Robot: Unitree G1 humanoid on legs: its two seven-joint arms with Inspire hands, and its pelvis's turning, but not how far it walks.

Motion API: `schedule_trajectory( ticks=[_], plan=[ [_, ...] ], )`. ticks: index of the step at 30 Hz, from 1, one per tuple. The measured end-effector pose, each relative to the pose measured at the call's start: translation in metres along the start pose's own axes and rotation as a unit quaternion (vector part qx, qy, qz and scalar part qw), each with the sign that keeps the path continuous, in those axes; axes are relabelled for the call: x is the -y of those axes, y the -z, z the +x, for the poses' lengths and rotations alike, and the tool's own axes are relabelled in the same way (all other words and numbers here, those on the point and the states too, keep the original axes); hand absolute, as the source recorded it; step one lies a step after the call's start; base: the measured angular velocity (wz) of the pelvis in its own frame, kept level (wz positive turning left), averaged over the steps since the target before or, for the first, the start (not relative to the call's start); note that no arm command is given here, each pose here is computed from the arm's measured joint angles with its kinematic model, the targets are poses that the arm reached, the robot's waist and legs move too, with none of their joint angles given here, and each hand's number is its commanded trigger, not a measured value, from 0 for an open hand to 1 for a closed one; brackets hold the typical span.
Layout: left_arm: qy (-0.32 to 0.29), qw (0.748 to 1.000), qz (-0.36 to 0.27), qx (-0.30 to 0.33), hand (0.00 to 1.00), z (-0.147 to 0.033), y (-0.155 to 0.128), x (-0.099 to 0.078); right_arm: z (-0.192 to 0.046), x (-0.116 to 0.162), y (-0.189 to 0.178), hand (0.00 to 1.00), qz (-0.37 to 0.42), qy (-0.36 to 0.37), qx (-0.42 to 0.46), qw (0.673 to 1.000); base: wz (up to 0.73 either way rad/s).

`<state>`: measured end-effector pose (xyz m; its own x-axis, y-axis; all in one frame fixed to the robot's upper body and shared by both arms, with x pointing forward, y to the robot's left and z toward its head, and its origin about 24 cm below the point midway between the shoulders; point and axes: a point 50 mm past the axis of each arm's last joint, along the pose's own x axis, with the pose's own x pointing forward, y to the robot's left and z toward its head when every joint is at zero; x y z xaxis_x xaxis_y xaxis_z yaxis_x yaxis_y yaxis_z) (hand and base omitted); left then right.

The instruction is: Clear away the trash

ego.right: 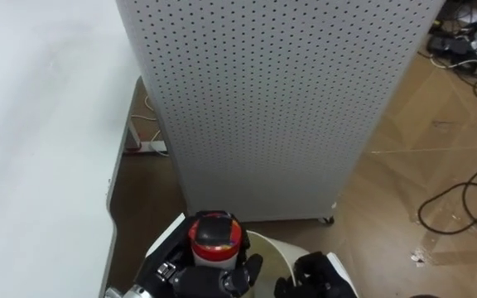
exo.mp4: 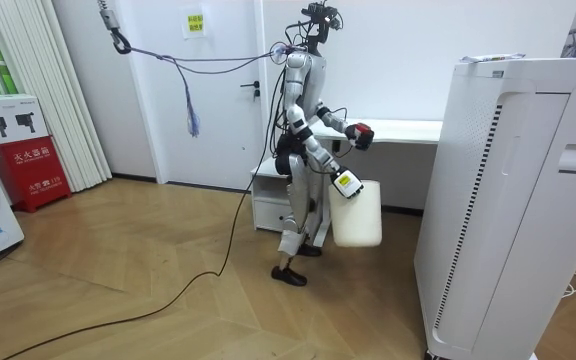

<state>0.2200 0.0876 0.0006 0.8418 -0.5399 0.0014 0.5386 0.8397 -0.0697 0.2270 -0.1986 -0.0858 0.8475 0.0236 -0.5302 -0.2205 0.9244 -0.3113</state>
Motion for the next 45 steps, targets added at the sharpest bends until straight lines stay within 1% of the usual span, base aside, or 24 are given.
schedule_trajectory(
  ticks=[11, 14, 18, 23, 29, 31, 33, 34, 36, 39, 43, 45],
  plan=[
    [-0.001, 1.000, 0.004, -0.019, 0.00, -0.003, 0.007, -0.003, 0.000, -0.004, 0.000, 1.00, 0.021, 0.006, 0.000, 1.000, -0.01],
    [0.009, 1.000, 0.005, -0.017, 0.00, -0.003, 0.007, -0.002, 0.000, -0.010, 0.001, 1.00, 0.009, -0.013, -0.004, 1.000, 0.00],
    [0.021, 1.000, 0.006, -0.016, 0.00, -0.002, 0.006, -0.001, 0.000, -0.004, 0.000, 1.00, 0.007, -0.005, -0.002, 1.000, 0.00],
    [0.041, 0.999, 0.010, -0.010, 0.00, 0.003, 0.002, 0.002, 0.000, -0.005, -0.001, 1.00, 0.006, -0.009, -0.002, 1.000, 0.00],
    [0.043, 0.999, 0.015, 0.002, 0.00, 0.004, -0.003, 0.003, -0.001, -0.005, 0.002, 1.00, 0.009, -0.010, -0.005, 1.000, 0.00],
    [0.045, 0.998, 0.039, 0.013, 0.00, 0.006, -0.009, 0.005, -0.002, -0.005, 0.005, 1.00, 0.009, -0.007, -0.007, 1.000, 0.00],
    [0.045, 0.994, 0.088, 0.042, 0.00, 0.009, -0.024, 0.008, -0.006, -0.006, 0.010, 1.00, 0.011, -0.005, -0.014, 1.000, 0.00],
    [0.043, 0.993, 0.102, 0.049, 0.00, 0.009, -0.027, 0.008, -0.006, -0.006, 0.012, 1.00, 0.011, -0.005, -0.016, 1.000, 0.00],
    [0.028, 0.986, 0.146, 0.069, 0.00, 0.010, -0.036, 0.007, -0.009, -0.004, 0.014, 1.00, 0.014, -0.001, -0.015, 1.000, 0.00],
    [0.012, 0.976, 0.195, 0.096, 0.00, 0.010, -0.050, 0.007, -0.017, -0.002, 0.014, 1.00, 0.018, 0.004, 0.000, 1.000, -0.01],
    [-0.014, 0.972, 0.205, 0.117, 0.00, 0.010, -0.058, 0.004, -0.022, -0.003, 0.016, 1.00, 0.030, 0.007, 0.003, 1.000, -0.21],
    [-0.032, 0.968, 0.218, 0.120, 0.00, 0.009, -0.060, -0.001, -0.024, -0.004, 0.019, 1.00, 0.043, 0.007, 0.002, 0.999, -0.43]
  ],
)
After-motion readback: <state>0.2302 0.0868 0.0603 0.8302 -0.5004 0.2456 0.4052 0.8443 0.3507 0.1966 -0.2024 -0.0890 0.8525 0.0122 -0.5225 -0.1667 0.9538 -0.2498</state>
